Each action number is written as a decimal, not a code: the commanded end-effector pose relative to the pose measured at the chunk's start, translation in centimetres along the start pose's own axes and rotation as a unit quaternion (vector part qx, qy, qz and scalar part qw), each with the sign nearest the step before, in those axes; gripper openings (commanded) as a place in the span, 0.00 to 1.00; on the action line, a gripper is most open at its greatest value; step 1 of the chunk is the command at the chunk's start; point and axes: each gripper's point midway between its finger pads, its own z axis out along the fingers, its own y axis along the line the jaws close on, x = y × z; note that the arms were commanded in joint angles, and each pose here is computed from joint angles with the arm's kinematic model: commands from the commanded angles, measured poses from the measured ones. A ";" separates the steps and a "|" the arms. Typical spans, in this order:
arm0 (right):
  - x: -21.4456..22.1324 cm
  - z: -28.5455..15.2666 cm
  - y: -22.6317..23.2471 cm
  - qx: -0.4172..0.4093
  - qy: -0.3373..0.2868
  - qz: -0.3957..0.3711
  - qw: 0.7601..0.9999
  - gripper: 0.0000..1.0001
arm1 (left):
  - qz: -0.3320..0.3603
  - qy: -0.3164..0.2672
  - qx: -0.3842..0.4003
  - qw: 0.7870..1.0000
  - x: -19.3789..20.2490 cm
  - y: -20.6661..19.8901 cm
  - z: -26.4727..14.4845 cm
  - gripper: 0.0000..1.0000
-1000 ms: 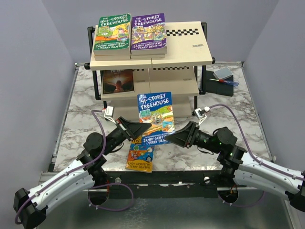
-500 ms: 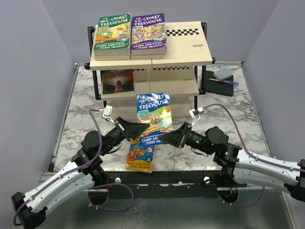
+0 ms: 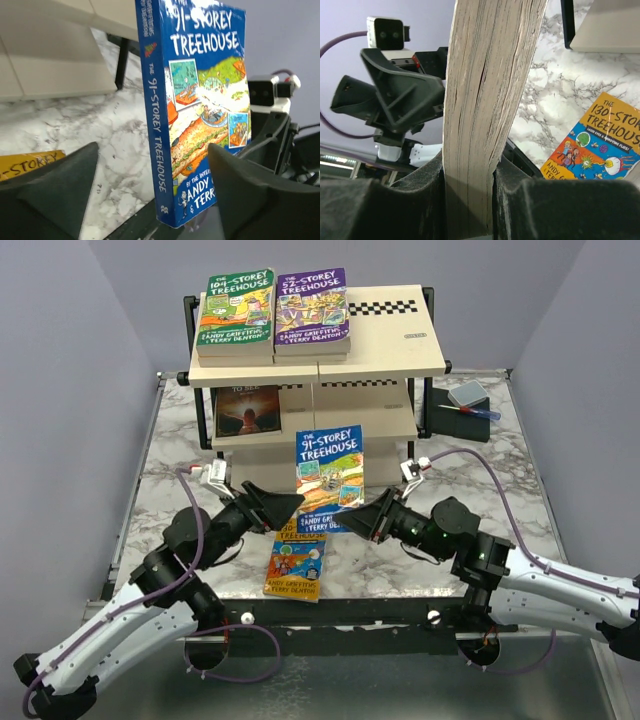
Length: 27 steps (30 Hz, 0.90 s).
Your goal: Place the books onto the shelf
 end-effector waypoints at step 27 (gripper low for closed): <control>-5.7 7.5 7.0 -0.071 -0.049 0.035 0.996 0.00 | 0.242 -0.202 -0.063 0.947 -12.3 -1.3 -12.0 0.99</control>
